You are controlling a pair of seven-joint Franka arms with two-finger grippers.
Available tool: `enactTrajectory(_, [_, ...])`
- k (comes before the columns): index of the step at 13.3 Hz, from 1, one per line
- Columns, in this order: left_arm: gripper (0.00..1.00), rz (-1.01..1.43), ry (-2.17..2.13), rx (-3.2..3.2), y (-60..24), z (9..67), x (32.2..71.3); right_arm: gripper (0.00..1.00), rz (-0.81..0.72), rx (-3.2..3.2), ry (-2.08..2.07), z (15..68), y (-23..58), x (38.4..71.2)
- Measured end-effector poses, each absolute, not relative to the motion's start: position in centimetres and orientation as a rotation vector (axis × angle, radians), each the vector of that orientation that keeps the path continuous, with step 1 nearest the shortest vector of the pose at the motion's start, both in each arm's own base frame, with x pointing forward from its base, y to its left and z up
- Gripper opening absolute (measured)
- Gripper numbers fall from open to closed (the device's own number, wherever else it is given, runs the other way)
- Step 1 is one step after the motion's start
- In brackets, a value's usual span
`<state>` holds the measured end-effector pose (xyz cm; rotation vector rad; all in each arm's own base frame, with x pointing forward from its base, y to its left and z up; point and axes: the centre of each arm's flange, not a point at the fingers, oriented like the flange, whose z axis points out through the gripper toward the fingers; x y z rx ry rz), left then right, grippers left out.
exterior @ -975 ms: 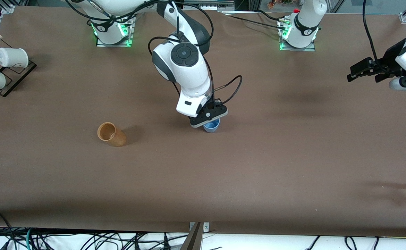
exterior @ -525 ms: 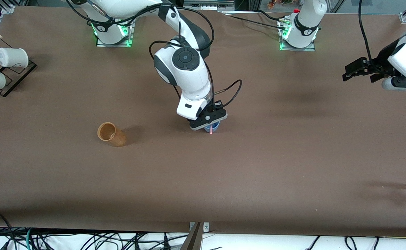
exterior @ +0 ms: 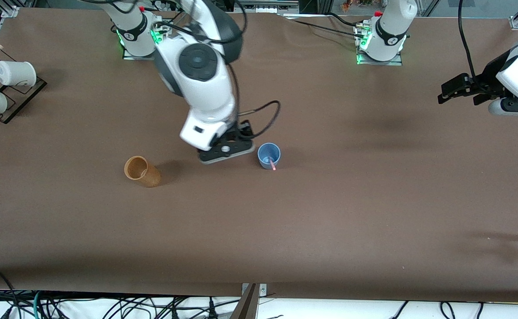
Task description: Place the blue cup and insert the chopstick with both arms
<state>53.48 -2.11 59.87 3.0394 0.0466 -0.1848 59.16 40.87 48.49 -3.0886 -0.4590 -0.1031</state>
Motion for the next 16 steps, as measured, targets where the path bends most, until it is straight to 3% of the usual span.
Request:
enactTrajectory(4, [1.0,-0.185,0.047,3.039,-2.1,59.9,53.5,1.0,0.05,-3.048,-0.543,53.5,26.3,60.7])
enactTrajectory(7, [1.0,-0.186,0.048,3.039,-2.0,59.8,53.5,1.0,0.103,-3.032,-0.622,56.3,17.7,58.1])
enactTrajectory(10, [1.0,-0.186,0.049,3.039,-2.0,59.8,53.5,1.0,0.141,-3.039,-0.589,58.3,13.3,55.4])
enactTrajectory(16, [1.0,-0.186,0.05,3.039,-2.0,59.8,53.5,1.0,0.156,-3.051,-0.522,57.9,10.5,55.7])
